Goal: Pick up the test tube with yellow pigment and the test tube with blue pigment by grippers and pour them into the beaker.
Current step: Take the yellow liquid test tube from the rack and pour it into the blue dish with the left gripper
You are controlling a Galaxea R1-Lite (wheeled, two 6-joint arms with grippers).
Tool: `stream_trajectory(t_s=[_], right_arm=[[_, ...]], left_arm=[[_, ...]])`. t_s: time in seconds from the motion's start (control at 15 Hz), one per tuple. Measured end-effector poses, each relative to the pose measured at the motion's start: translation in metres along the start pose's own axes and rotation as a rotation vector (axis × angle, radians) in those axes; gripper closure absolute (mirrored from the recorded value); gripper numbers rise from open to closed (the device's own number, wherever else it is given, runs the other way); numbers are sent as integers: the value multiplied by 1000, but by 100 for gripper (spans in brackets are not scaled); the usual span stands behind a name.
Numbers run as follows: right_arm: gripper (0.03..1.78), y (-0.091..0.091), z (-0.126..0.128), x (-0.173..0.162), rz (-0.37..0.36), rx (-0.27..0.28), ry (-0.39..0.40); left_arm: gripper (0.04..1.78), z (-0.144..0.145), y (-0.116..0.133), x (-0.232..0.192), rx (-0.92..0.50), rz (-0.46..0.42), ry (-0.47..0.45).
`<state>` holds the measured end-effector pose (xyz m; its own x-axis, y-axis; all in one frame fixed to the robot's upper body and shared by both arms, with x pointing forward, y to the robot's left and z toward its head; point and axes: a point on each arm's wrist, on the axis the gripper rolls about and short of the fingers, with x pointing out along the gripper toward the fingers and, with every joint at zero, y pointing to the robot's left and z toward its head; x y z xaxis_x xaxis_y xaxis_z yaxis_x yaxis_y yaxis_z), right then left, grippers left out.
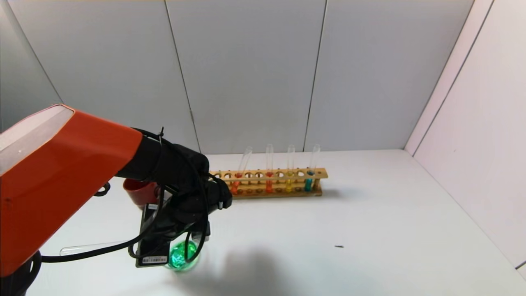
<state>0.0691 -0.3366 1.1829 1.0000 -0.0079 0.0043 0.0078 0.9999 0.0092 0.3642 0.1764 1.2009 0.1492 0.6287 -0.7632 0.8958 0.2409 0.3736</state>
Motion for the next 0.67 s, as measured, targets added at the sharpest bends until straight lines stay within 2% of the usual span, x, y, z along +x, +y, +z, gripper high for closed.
stream_trajectory(t_s=[0.67], right_arm=[[11,0,0,0,0,0,0]], left_arm=[[150,11,0,1,38,-13,30]])
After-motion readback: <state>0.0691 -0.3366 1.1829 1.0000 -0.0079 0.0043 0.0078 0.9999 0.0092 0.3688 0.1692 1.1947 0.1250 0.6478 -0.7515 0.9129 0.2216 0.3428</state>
